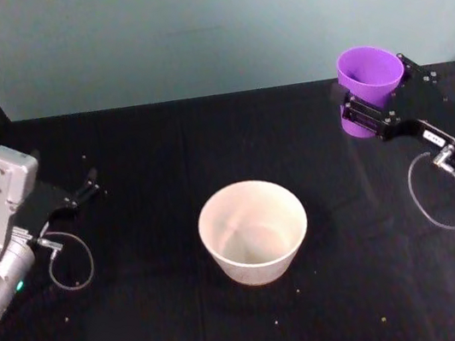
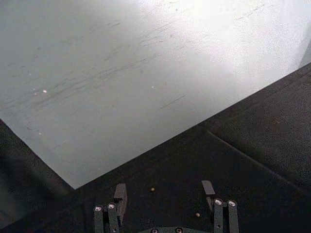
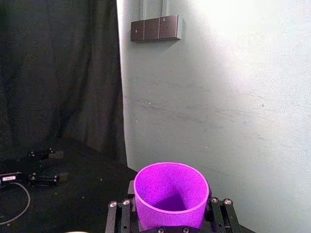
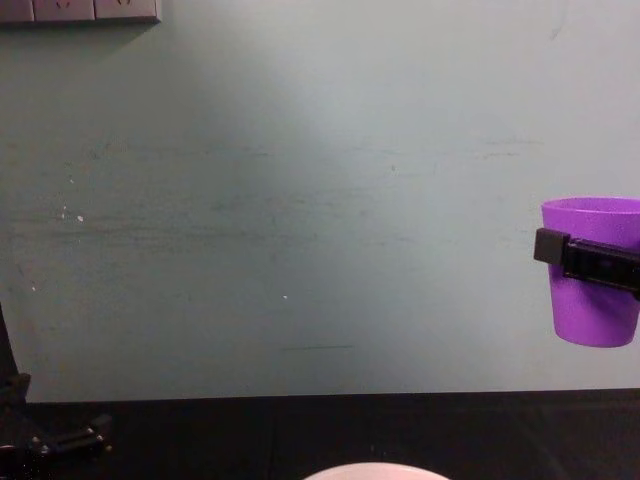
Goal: Pick up the cup and pour the mung beans from the cup into the bowl.
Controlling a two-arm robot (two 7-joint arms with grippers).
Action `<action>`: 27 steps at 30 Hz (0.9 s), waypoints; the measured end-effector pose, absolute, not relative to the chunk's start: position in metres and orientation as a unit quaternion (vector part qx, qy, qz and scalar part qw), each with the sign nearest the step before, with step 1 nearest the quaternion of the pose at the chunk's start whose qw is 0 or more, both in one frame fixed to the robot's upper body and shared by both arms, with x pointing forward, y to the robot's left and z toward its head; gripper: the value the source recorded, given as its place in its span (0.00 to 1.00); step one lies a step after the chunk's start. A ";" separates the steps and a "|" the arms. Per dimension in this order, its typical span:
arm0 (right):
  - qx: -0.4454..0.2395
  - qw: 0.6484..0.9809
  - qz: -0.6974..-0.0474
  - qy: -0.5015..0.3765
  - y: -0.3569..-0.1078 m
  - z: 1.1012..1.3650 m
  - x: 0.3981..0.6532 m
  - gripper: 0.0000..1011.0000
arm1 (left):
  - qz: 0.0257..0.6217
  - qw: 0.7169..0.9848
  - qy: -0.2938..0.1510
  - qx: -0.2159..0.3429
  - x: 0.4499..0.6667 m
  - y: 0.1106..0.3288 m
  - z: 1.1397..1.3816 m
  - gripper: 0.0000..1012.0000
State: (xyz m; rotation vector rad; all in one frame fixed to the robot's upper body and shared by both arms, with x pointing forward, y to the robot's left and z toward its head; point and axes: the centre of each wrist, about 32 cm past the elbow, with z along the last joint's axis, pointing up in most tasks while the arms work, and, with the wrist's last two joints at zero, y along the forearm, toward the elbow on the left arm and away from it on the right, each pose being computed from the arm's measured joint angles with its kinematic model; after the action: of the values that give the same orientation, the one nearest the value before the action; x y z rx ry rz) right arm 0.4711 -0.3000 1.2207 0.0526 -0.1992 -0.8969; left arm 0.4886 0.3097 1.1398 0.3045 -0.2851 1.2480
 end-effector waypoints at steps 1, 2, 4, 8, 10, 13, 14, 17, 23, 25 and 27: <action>0.025 0.896 -0.433 -0.096 -0.300 1.221 0.471 0.74 | 0.580 0.791 -0.132 0.141 0.489 0.310 1.140 0.99; 0.025 0.896 -0.433 -0.096 -0.300 1.221 0.471 0.74 | 0.580 0.791 -0.132 0.141 0.489 0.310 1.140 0.99; 0.025 0.896 -0.433 -0.096 -0.300 1.221 0.471 0.74 | 0.580 0.791 -0.132 0.142 0.489 0.310 1.140 0.99; 0.025 0.896 -0.433 -0.096 -0.300 1.221 0.471 0.74 | 0.580 0.791 -0.132 0.141 0.489 0.310 1.140 0.99; 0.025 0.896 -0.433 -0.096 -0.300 1.221 0.471 0.74 | 0.580 0.791 -0.132 0.142 0.489 0.310 1.140 0.99; 0.025 0.896 -0.433 -0.096 -0.300 1.221 0.471 0.74 | 0.580 0.791 -0.132 0.141 0.489 0.310 1.140 0.99; 0.025 0.896 -0.433 -0.096 -0.300 1.221 0.471 0.74 | 0.580 0.791 -0.132 0.141 0.489 0.310 1.140 0.99; 0.025 0.896 -0.433 -0.096 -0.300 1.221 0.471 0.74 | 0.580 0.791 -0.132 0.142 0.489 0.310 1.140 0.99; 0.025 0.896 -0.433 -0.096 -0.300 1.221 0.471 0.74 | 0.580 0.791 -0.132 0.142 0.489 0.310 1.140 0.99; 0.025 0.896 -0.433 -0.096 -0.300 1.221 0.471 0.74 | 0.580 0.791 -0.132 0.141 0.489 0.310 1.140 0.99; 0.025 0.896 -0.433 -0.096 -0.300 1.221 0.471 0.74 | 0.580 0.791 -0.132 0.142 0.489 0.310 1.140 0.99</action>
State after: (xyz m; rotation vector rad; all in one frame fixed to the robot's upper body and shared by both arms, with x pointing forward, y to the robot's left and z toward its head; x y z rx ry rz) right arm 0.4711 -0.3000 1.2207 0.0526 -0.1993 -0.8968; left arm 0.4886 0.3097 1.1398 0.3045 -0.2851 1.2480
